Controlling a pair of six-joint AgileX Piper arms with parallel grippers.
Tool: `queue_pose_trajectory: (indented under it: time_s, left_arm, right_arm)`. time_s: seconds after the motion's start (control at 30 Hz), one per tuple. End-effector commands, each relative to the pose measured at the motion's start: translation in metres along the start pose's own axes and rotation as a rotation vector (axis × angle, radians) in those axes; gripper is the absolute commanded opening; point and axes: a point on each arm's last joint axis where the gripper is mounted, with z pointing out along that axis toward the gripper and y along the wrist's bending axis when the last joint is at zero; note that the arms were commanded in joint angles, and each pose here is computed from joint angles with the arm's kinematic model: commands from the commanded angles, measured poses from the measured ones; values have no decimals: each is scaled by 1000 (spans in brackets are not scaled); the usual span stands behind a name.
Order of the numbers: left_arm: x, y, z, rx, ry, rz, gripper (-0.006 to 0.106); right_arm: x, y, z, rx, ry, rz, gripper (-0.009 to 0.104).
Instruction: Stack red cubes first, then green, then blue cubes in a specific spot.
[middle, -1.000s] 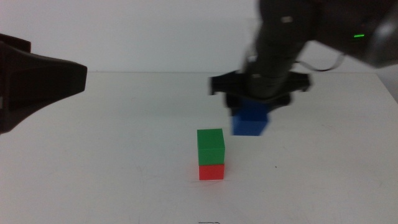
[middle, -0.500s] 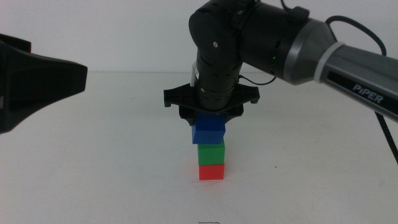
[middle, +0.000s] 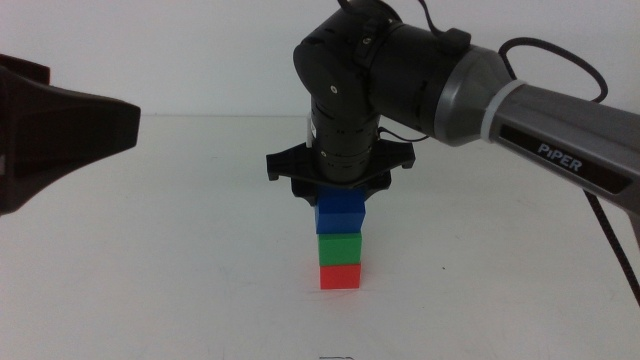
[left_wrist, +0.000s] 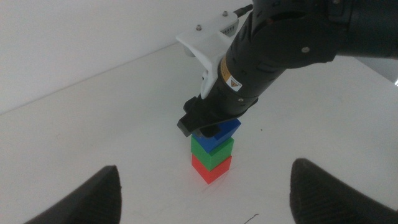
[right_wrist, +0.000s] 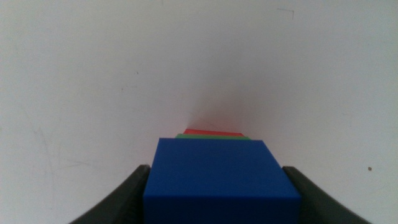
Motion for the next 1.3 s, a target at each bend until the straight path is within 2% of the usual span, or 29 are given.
queue_pose_trajectory:
  time_s: [0.0, 0.33, 0.47, 0.5, 0.6, 0.7, 0.83, 1.0, 1.17, 1.27]
  left_arm:
    - [-12, -1, -6, -4, -99, -9, 91]
    - [-12, -1, -6, -4, -99, -9, 91]
    - [-12, -1, -6, -4, -99, -9, 91]
    - [-12, -1, -6, -4, -99, -9, 91]
    - [-12, -1, -6, -4, -99, -9, 91]
    - [-12, -1, -6, -4, -99, -9, 91]
    - [-12, -1, -6, -4, -99, -9, 91]
    - [-12, -1, -6, -4, -99, -9, 91]
    - [-12, -1, -6, -4, -99, -9, 91]
    - [-12, -1, -6, -4, -99, -9, 91]
  right_arm:
    - [-5, -11, -33, 16, -42, 12, -1]
    - [-3, -8, -23, 18, -16, 6, 0]
    - [-3, -7, -23, 18, -17, 0, 12]
    - [-4, -8, -23, 27, -29, -5, 57]
    - [-5, -9, -23, 32, -33, -6, 71]
    - [-6, -9, -25, 32, -42, -7, 79]
    - [-8, -17, -54, -4, -92, 3, 82]
    - [-7, -40, -117, -56, -224, 11, 82]
    - [-1, -93, -199, -36, -451, 1, 82]
    - [6, -127, -226, -13, -516, -5, 82]
